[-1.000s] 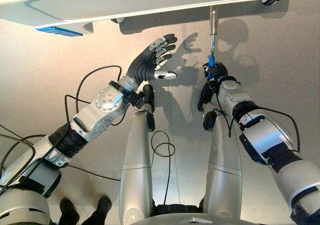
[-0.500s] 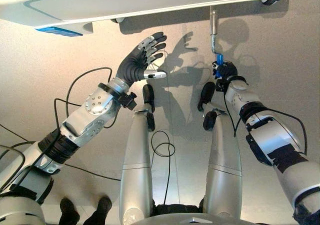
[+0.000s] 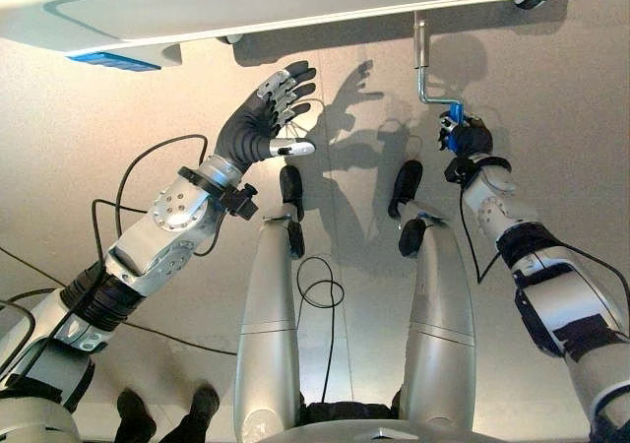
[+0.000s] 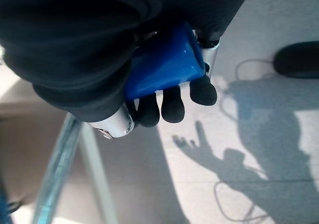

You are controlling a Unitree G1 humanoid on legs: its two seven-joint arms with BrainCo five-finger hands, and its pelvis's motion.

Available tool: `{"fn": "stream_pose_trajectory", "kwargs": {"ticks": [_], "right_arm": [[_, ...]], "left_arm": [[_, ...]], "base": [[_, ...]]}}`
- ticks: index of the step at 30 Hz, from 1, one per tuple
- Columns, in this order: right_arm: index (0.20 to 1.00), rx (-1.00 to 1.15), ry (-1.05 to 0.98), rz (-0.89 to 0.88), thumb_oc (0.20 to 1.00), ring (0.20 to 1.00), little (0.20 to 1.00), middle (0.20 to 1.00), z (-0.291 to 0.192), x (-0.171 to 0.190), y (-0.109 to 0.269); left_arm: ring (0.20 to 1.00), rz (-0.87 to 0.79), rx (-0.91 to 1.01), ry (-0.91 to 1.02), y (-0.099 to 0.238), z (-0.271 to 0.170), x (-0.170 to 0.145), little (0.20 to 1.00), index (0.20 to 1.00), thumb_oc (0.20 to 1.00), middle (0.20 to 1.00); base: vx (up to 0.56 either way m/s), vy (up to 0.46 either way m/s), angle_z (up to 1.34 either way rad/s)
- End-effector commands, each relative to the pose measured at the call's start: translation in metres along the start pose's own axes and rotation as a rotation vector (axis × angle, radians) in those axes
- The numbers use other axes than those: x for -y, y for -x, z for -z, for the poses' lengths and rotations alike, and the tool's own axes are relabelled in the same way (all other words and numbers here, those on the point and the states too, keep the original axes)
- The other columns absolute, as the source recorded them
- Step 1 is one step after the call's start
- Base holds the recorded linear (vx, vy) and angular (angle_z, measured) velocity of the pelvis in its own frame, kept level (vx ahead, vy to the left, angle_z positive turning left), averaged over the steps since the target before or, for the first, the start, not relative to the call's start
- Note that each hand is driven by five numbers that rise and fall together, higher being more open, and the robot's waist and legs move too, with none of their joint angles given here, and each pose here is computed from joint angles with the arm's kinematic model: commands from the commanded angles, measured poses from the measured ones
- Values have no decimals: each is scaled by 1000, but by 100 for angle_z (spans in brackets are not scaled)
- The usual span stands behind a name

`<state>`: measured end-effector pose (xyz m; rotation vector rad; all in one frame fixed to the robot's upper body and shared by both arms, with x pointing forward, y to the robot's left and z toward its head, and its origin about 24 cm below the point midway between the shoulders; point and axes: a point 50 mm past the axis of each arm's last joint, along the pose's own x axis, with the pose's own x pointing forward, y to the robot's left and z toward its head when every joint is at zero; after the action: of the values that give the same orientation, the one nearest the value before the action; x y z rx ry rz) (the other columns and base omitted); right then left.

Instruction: Raise the hospital bed

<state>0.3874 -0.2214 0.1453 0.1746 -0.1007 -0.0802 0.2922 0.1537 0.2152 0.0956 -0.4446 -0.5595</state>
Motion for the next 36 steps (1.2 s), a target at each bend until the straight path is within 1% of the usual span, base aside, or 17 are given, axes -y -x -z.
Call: {"fn": "stream_pose_trajectory", "kwargs": {"ticks": [1, 9, 16, 17, 19, 20, 22, 23, 24, 25, 27, 28, 29, 30, 31, 34, 36], "right_arm": [[200, 237, -97, 42, 200, 200, 200, 200, -44, 22, 10], [200, 414, -149, -84, 200, 200, 200, 200, -64, 13, 46], [200, 502, -146, -172, 200, 200, 200, 200, -80, 5, 67], [200, 523, -153, -235, 200, 200, 200, 200, -84, -3, 74], [200, 530, -148, -254, 200, 200, 200, 200, -86, -7, 77], [200, 538, -155, -318, 200, 200, 200, 200, -89, -16, 83], [200, 534, -153, -343, 200, 200, 200, 200, -89, -20, 86], [200, 521, -144, -434, 200, 200, 200, 200, -90, -33, 91], [200, 520, -144, -434, 200, 200, 200, 200, -90, -33, 91], [200, 497, -129, -500, 200, 200, 200, 200, -88, -43, 95], [200, 475, -114, -571, 200, 200, 200, 200, -87, -55, 98], [200, 475, -114, -571, 200, 200, 200, 200, -87, -55, 98], [200, 458, -115, -632, 200, 200, 200, 200, -87, -65, 102], [200, 458, -115, -632, 200, 200, 200, 200, -87, -65, 102], [200, 450, -116, -688, 200, 200, 200, 200, -88, -74, 105], [200, 449, -111, -728, 200, 200, 200, 200, -90, -80, 108], [200, 440, -101, -789, 200, 200, 200, 200, -91, -90, 113]], "left_arm": [[1000, 24, 134, 22, 5, -23, 7, 1000, 1000, 1000, 1000], [1000, -22, 135, -22, 9, -25, -1, 1000, 1000, 1000, 1000], [1000, -35, 137, -45, 13, -28, -3, 1000, 1000, 1000, 1000], [1000, -30, 138, -49, 14, -29, -3, 1000, 1000, 1000, 1000], [1000, -25, 137, -50, 14, -29, -2, 1000, 1000, 1000, 1000], [1000, -10, 132, -51, 14, -29, 0, 1000, 1000, 1000, 1000], [1000, -4, 132, -54, 14, -30, 1, 1000, 1000, 1000, 1000], [1000, 13, 128, -55, 13, -30, 3, 1000, 1000, 1000, 1000], [1000, 12, 128, -55, 13, -30, 3, 1000, 1000, 1000, 1000], [1000, 25, 124, -58, 13, -30, 5, 1000, 1000, 1000, 1000], [1000, 38, 114, -68, 12, -29, 7, 1000, 1000, 1000, 1000], [1000, 37, 114, -68, 12, -29, 7, 1000, 1000, 1000, 1000], [1000, 44, 116, -81, 12, -30, 8, 1000, 1000, 1000, 1000], [1000, 44, 116, -81, 12, -30, 8, 1000, 1000, 1000, 1000], [1000, 57, 112, -89, 11, -31, 9, 1000, 1000, 1000, 1000], [1000, 58, 112, -89, 12, -31, 9, 1000, 1000, 1000, 1000], [1000, 63, 110, -88, 12, -31, 11, 1000, 1000, 1000, 1000]], "base": [[-2, -10, -3], [0, 0, 0], [0, 0, 0], [0, 0, 0], [-4, 9, -2], [0, 0, 0], [0, 0, 0], [0, 0, 0], [0, 0, 0], [0, 0, 0], [0, 0, 0], [0, 0, 0], [0, 0, 0], [-4, 32, 2], [0, 0, 0], [1, 11, 0], [0, 0, 0]]}}
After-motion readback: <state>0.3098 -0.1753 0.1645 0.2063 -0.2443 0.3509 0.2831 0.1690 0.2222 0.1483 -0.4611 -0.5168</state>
